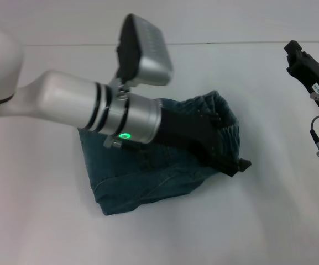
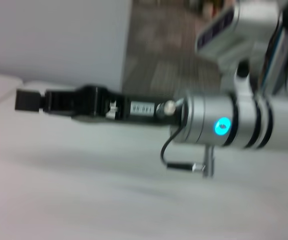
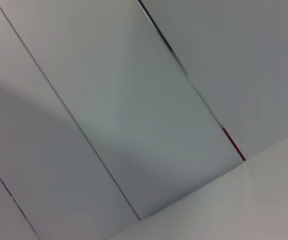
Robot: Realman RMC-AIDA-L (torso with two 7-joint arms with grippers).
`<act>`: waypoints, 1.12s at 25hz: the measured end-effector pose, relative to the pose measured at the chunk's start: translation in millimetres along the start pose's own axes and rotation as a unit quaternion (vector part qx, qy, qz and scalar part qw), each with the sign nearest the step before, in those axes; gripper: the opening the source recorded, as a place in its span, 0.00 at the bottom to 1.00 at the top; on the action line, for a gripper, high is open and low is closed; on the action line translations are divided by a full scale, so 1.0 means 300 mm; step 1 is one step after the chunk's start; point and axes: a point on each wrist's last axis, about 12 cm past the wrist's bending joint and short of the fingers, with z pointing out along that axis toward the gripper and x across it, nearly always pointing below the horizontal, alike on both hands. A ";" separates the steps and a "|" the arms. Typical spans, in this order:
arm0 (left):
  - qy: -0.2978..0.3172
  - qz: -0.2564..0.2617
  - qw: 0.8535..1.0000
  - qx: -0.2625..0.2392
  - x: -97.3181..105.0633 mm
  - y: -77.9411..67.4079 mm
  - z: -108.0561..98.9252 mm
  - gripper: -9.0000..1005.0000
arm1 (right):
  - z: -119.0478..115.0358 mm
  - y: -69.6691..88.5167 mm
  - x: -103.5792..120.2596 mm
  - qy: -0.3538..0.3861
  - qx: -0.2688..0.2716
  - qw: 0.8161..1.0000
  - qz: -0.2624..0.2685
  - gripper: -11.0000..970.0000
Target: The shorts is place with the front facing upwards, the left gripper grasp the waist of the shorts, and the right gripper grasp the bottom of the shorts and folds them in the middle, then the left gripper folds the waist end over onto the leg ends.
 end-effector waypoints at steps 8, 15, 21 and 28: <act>0.043 0.039 0.998 -0.005 -0.069 0.010 0.053 0.93 | -0.032 -0.032 0.000 -0.004 0.022 1.000 0.003 0.02; 0.058 0.061 0.996 -0.021 -0.097 0.013 0.091 0.93 | -0.060 -0.065 -0.008 -0.017 0.047 0.999 0.010 0.02; 0.034 0.055 0.997 -0.039 -0.114 0.023 0.075 0.93 | -0.069 -0.076 -0.009 -0.016 0.054 0.998 0.006 0.02; -0.112 0.000 0.990 -0.084 -0.110 0.038 -0.049 0.93 | -0.070 -0.074 -0.003 -0.009 0.052 0.999 0.004 0.02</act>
